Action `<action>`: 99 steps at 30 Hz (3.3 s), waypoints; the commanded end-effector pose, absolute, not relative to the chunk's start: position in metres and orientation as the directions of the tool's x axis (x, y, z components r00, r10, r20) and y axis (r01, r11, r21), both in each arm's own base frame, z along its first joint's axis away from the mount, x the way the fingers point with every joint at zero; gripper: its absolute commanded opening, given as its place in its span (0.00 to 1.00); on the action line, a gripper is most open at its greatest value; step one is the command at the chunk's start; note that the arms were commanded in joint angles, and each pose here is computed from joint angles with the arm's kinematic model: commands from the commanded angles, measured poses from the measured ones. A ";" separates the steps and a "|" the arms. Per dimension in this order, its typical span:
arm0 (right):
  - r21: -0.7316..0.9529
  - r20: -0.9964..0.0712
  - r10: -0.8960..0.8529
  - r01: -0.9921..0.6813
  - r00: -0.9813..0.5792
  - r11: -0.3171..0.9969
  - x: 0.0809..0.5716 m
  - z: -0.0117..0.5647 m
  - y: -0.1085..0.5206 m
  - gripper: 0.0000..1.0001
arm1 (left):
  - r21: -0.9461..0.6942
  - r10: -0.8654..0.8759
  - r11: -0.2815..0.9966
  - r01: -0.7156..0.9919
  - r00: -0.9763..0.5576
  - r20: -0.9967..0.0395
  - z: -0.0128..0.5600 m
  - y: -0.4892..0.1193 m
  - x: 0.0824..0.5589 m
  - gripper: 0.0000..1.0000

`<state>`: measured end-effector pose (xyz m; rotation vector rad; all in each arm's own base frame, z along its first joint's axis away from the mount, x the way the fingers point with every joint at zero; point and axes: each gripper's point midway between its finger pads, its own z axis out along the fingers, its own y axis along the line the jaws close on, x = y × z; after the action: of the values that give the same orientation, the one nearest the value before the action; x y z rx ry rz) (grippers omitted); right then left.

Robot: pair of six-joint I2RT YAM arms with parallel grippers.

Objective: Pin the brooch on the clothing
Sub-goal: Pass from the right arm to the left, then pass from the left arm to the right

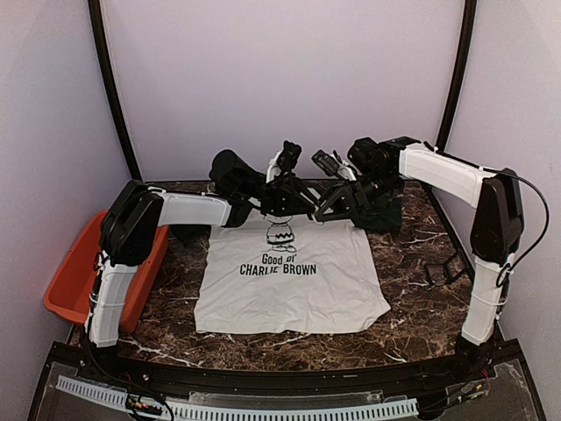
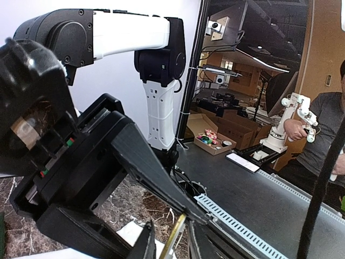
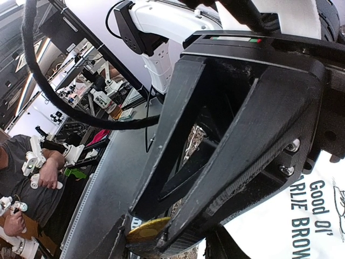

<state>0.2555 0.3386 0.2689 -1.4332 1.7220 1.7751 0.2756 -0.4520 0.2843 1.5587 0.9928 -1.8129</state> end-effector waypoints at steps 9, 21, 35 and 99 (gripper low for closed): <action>0.561 -0.815 -0.361 -0.775 -0.454 -0.290 0.260 0.288 0.335 0.40 | -0.163 0.172 -0.701 0.694 -0.057 -0.983 0.256 -0.435 0.248 0.06; 0.557 -0.785 -0.406 -0.820 -0.469 -0.129 0.285 0.271 0.326 0.62 | -0.184 0.188 -0.677 0.713 -0.074 -0.979 0.264 -0.436 0.254 0.01; 0.173 -0.888 -0.372 -0.947 -0.269 0.272 0.321 0.276 0.289 0.76 | -0.378 -0.023 -0.384 0.842 -0.418 -0.908 0.323 -0.432 0.360 0.01; 0.307 -0.952 -0.049 -0.936 -0.303 -0.175 0.280 0.304 0.411 0.36 | -0.410 -0.325 0.133 0.902 -0.351 -0.878 0.311 -0.347 0.288 0.01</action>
<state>0.2875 0.4106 0.2850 -1.1572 1.4194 1.5728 0.2926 -0.3428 0.3019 0.5915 1.3723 -1.4394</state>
